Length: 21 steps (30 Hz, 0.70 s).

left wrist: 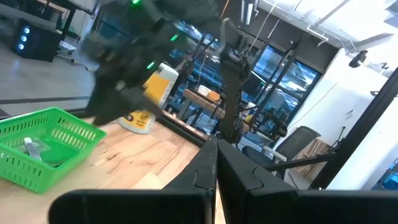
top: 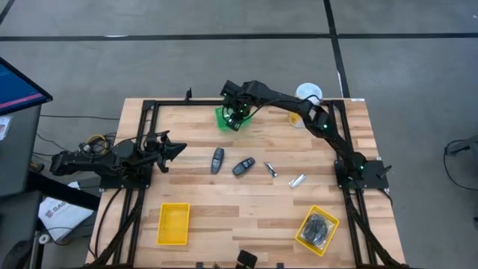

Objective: Pick & Place Travel size toiletries
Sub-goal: Put the silver nail cutter into the green bin

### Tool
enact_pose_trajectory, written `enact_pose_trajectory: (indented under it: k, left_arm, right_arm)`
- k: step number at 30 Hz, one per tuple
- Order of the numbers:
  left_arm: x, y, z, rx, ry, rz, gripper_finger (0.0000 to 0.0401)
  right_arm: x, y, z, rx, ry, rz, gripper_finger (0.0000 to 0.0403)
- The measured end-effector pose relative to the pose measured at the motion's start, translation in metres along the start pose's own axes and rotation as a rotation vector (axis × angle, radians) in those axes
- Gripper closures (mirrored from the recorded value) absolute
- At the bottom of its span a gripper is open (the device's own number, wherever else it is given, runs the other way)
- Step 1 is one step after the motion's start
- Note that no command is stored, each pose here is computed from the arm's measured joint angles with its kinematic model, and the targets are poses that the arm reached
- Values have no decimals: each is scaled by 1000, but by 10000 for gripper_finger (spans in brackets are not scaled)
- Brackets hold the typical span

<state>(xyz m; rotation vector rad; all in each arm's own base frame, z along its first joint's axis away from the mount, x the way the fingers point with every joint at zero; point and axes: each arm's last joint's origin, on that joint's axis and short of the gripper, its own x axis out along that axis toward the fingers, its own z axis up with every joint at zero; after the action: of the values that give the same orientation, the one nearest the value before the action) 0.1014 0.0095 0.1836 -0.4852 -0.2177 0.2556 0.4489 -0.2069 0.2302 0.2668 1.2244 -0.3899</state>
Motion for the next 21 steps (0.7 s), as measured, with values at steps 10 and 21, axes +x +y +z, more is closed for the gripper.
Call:
enact_pose_trajectory:
  k: [10, 21]
  left_arm:
    - [0, 0, 0, -2, 0, 0, 401]
    - [0, 0, -1, -2, 9, -8, 401]
  right_arm:
    - [-131, 42, -49, 17, 116, 34, 204]
    - [-200, 127, -136, -185, 123, 107, 202]
